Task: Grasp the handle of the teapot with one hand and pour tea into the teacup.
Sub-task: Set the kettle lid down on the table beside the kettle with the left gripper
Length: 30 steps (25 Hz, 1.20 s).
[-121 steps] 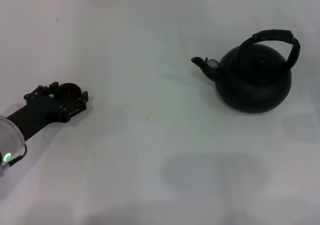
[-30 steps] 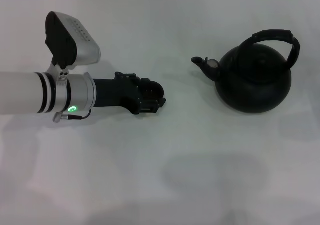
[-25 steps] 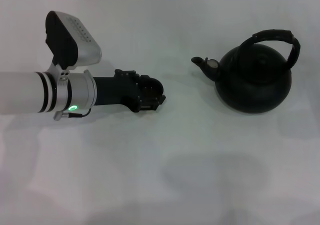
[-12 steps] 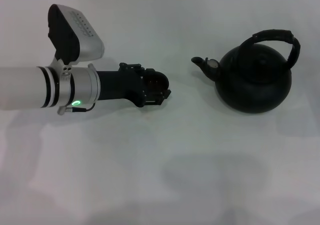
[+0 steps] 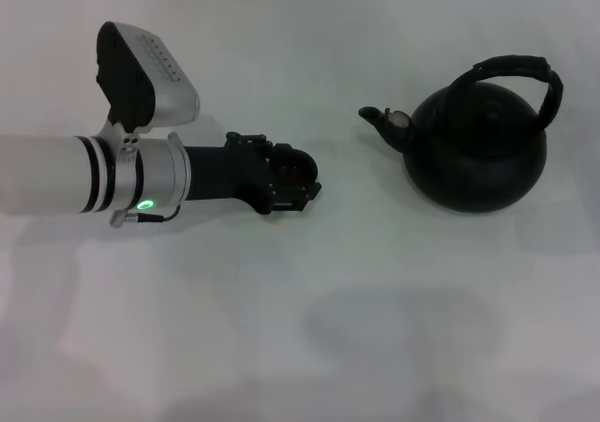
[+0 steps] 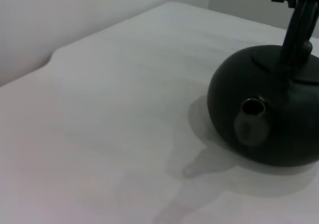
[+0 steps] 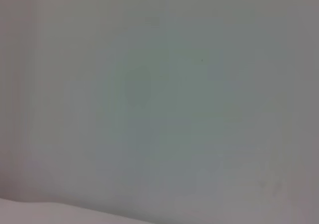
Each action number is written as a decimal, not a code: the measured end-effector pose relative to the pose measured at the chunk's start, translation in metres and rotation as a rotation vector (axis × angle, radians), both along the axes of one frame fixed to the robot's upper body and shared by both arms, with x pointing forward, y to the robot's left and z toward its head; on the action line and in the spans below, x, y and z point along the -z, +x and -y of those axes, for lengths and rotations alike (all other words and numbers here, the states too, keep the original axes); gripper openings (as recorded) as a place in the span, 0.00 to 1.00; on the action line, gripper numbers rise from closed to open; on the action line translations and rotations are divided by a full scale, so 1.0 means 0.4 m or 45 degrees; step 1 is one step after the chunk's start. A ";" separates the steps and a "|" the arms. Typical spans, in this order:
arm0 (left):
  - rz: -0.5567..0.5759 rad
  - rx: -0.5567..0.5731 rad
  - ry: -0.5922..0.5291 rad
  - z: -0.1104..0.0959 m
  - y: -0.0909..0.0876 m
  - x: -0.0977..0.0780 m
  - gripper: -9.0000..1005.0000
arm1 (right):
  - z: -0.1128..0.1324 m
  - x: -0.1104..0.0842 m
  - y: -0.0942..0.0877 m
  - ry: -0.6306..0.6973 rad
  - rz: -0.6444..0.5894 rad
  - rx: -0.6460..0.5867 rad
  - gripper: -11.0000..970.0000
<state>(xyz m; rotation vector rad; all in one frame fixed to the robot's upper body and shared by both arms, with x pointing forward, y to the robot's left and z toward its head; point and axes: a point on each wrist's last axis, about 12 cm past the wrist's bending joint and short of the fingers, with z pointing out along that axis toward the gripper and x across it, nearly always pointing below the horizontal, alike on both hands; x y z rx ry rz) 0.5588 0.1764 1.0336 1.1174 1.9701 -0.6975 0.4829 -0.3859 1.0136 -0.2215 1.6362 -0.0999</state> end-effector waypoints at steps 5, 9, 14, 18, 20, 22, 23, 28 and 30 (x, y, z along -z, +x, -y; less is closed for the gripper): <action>-0.017 -0.009 -0.008 0.000 -0.004 0.006 0.71 | 0.000 0.000 0.000 0.000 0.000 0.000 0.55; -0.017 0.003 0.005 0.003 -0.006 0.009 0.71 | -0.001 0.002 -0.002 0.003 -0.005 0.001 0.55; -0.013 0.007 0.008 0.005 -0.007 0.009 0.71 | -0.001 0.004 -0.003 0.003 -0.009 0.001 0.55; -0.012 0.010 0.012 0.004 -0.008 0.010 0.71 | -0.001 0.005 -0.004 0.004 -0.010 0.002 0.55; -0.013 0.008 0.011 0.004 -0.008 0.010 0.71 | 0.000 0.005 -0.006 0.004 -0.011 0.004 0.55; -0.015 0.006 0.010 0.003 -0.009 0.011 0.71 | 0.000 0.006 -0.007 0.004 -0.012 0.004 0.55; -0.016 0.005 0.010 0.003 -0.010 0.011 0.71 | 0.000 0.006 -0.007 0.004 -0.012 0.004 0.55; -0.017 0.004 0.010 0.002 -0.011 0.012 0.71 | 0.001 0.007 -0.009 0.004 -0.014 0.006 0.55; -0.016 0.004 0.010 0.002 -0.011 0.012 0.72 | 0.001 0.007 -0.009 0.004 -0.014 0.006 0.55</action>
